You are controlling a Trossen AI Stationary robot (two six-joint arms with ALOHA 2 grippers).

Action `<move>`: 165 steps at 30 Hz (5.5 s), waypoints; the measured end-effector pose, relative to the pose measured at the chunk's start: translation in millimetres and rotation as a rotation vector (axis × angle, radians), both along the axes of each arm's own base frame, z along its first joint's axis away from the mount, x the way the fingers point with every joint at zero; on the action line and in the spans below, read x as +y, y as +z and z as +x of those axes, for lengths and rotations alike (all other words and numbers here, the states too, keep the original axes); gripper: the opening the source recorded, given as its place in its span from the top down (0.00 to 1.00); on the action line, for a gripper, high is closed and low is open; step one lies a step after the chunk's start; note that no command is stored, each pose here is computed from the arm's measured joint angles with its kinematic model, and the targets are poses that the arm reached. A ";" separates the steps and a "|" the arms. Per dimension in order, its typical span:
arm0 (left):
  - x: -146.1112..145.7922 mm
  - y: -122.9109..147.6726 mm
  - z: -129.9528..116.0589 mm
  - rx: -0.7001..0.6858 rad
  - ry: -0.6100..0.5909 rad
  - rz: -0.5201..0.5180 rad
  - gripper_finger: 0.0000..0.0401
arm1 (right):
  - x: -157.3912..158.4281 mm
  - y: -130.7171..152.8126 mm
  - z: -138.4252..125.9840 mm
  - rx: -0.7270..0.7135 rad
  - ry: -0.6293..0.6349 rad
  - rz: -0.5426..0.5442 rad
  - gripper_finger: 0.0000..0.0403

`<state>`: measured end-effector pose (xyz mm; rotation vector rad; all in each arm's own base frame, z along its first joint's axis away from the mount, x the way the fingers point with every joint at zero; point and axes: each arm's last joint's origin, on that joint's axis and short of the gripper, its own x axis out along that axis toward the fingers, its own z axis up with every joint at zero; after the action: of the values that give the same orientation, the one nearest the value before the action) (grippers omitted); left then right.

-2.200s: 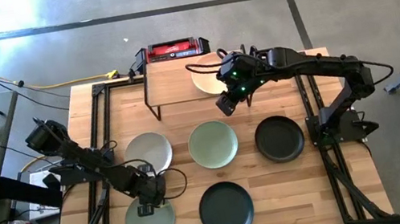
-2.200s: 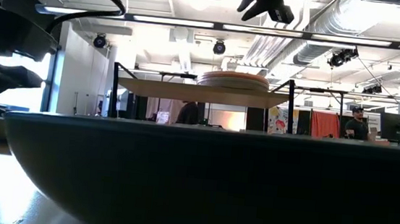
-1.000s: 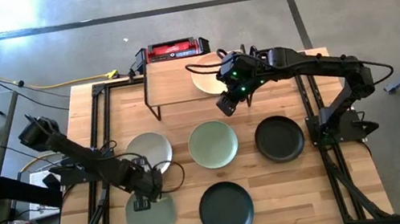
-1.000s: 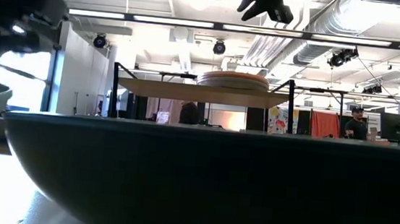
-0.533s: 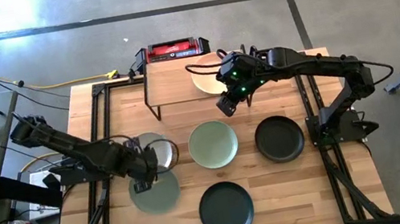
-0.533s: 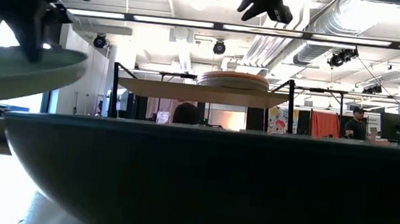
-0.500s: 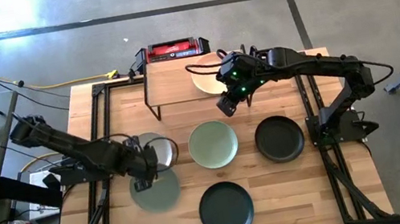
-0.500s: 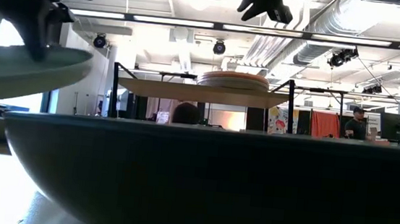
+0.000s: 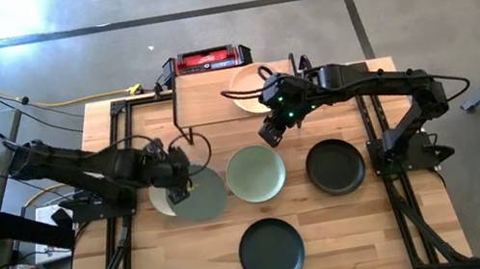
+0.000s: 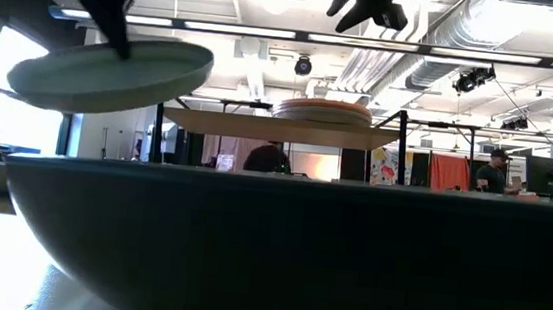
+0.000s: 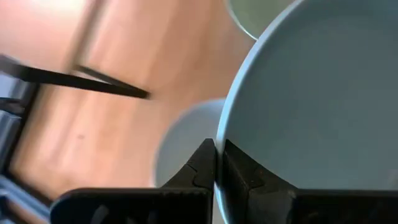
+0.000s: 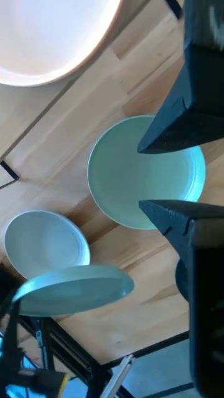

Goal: Place and stack plates onto a shelf
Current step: Stack the green plate on top of the light orange plate on the shelf

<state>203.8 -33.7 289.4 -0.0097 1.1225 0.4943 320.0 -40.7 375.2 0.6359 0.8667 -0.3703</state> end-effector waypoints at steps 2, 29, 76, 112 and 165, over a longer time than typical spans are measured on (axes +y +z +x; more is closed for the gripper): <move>7.0 6.3 2.0 -0.017 0.021 0.033 1.00 | 1.3 -2.1 1.7 0.010 -0.034 -0.004 0.68; 85.1 52.4 15.3 -0.134 0.156 0.252 1.00 | 13.5 -12.9 58.5 -0.206 -0.131 -0.393 0.64; 90.0 64.3 31.3 -0.345 0.088 0.196 0.89 | 9.0 -20.2 62.4 -0.190 -0.273 -0.415 1.00; 94.1 116.9 28.7 -0.467 0.016 0.322 0.67 | -129.0 11.4 -30.3 -0.106 -0.403 -0.232 1.00; 125.4 117.0 18.3 -0.471 0.183 0.331 0.67 | -212.0 -37.2 -66.2 0.032 -0.310 0.018 1.00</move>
<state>222.1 91.7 406.4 0.0572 0.5724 0.7914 253.8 -252.7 338.0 0.7854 0.8031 -0.6540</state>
